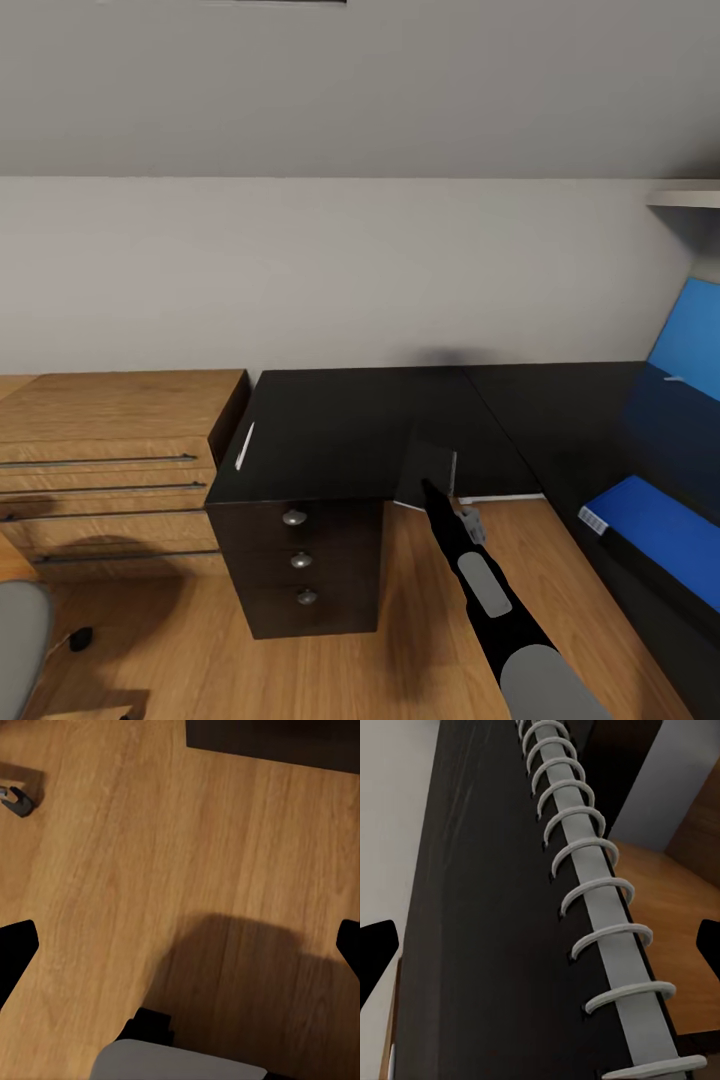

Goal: In the bedroom, organize the workspace by keeping the computer under the desk, ensuring the monitor is on the desk, placing the keyboard on the desk next to the monitor, placing the mouse on the desk next to the keyboard, moving the folder from the swivel chair onto the desk next to the mouse, stacking the notebook on top of the folder with the pen on top of the notebook, and positioning the swivel chair next to the desk.

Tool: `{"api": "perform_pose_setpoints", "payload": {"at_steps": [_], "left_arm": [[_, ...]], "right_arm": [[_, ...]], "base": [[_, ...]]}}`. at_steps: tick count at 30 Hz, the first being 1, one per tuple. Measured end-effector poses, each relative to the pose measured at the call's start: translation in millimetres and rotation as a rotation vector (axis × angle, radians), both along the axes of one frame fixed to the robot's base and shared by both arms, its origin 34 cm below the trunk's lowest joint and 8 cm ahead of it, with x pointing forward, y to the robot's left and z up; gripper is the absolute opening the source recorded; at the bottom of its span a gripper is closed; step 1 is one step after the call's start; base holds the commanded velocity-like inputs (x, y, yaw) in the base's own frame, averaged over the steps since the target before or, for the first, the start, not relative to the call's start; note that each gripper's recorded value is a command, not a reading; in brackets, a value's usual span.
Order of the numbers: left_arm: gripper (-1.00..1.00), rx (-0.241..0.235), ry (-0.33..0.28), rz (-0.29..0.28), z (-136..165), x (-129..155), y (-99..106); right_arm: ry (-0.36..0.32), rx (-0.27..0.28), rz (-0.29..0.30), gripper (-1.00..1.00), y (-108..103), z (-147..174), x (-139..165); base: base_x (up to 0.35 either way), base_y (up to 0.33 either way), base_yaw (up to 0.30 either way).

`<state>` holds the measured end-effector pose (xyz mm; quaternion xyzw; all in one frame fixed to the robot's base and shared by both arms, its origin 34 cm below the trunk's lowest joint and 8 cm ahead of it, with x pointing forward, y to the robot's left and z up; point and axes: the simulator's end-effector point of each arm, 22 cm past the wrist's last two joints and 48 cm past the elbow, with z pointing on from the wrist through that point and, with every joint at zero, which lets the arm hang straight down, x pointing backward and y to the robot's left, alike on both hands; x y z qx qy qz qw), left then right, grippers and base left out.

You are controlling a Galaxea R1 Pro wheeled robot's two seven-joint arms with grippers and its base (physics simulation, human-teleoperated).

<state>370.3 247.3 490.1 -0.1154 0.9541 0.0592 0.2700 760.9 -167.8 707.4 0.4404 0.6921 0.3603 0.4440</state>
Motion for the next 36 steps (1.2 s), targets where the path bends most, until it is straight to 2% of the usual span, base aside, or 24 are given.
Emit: {"api": "perform_pose_setpoints", "payload": {"at_steps": [36], "left_arm": [[1.00,-0.001,0.002,0.001,-0.5,-0.6,-0.6]], "right_arm": [[0.000,-0.001,-0.001,1.00,-0.3,-0.2,0.0]], "base": [[-0.015,0.000,0.000]]}}
